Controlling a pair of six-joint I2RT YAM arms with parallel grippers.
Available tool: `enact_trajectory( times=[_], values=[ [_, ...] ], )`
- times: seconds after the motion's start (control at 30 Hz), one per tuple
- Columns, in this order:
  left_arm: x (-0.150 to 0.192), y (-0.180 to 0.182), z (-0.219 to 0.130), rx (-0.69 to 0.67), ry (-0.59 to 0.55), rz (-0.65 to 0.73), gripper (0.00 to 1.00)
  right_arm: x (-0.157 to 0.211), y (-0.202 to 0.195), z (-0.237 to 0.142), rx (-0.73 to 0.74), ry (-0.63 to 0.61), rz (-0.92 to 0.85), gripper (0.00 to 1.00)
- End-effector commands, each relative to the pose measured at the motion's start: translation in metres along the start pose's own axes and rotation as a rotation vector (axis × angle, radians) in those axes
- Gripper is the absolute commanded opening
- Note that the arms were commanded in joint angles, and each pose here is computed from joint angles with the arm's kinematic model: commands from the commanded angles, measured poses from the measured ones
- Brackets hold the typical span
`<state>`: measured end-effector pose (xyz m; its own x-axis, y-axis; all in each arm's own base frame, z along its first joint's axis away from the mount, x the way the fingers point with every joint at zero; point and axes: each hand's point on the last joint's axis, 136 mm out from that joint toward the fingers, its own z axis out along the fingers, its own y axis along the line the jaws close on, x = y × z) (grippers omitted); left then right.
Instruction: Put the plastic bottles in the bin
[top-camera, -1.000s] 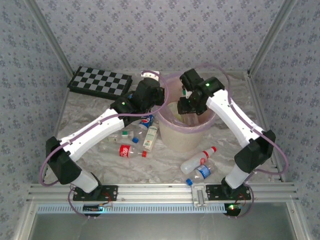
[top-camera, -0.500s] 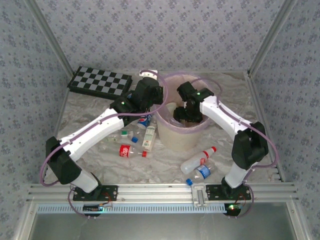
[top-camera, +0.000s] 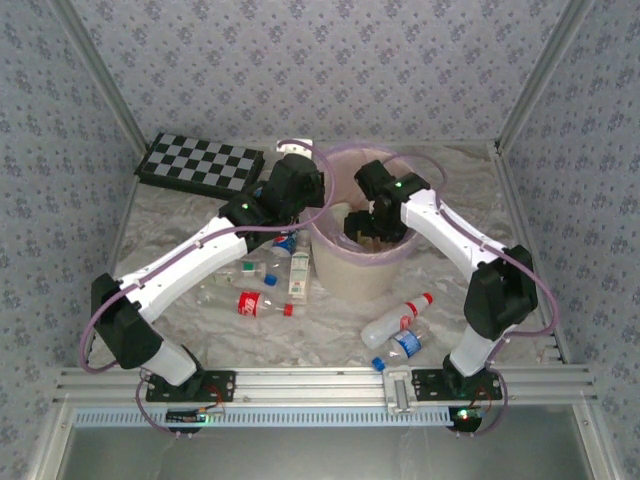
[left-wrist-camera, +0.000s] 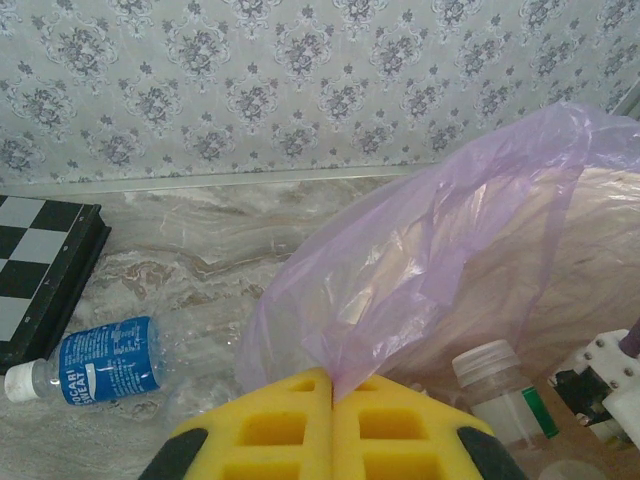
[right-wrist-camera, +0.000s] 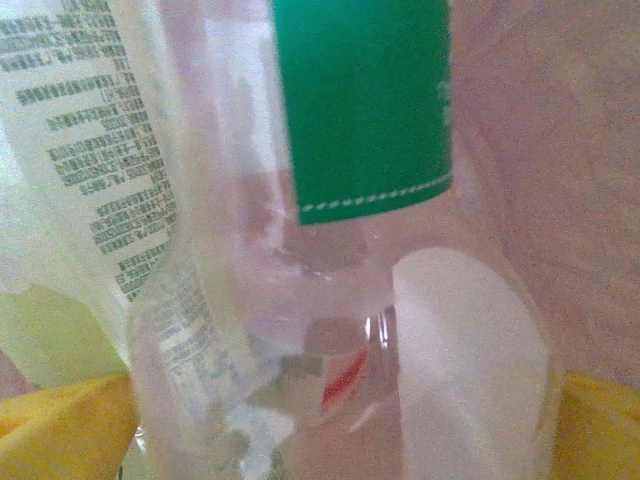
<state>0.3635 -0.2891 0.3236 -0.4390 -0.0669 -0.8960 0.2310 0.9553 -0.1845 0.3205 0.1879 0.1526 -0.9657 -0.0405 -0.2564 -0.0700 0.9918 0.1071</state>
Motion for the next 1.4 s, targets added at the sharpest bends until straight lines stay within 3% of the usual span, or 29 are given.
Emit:
enact_trajectory(
  times=[0.0, 0.53, 0.77, 0.9, 1.17, 1.37],
  values=[
    [-0.012, -0.007, -0.008, 0.038, -0.038, -0.029, 0.00, -0.006, 0.014, -0.028, -0.046, -0.048, -0.068, 1.00],
    [-0.010, -0.008, -0.007, 0.039, -0.035, -0.021, 0.00, -0.040, 0.042, -0.193, -0.321, -0.423, -0.111, 1.00],
    [-0.013, -0.007, -0.007, 0.037, -0.043, -0.018, 0.00, -0.040, 0.012, -0.252, -0.333, -0.651, -0.026, 1.00],
    [-0.012, -0.008, -0.006, 0.045, -0.043, -0.020, 0.00, -0.031, -0.034, -0.280, -0.202, -0.748, 0.080, 1.00],
    [-0.012, -0.010, -0.006, 0.057, -0.041, -0.027, 0.00, 0.019, -0.154, -0.275, 0.025, -0.735, 0.571, 1.00],
    [-0.008, -0.010, -0.005, 0.059, -0.032, -0.027, 0.00, 0.067, -0.188, -0.217, 0.169, -0.515, 0.819, 1.00]
  ],
)
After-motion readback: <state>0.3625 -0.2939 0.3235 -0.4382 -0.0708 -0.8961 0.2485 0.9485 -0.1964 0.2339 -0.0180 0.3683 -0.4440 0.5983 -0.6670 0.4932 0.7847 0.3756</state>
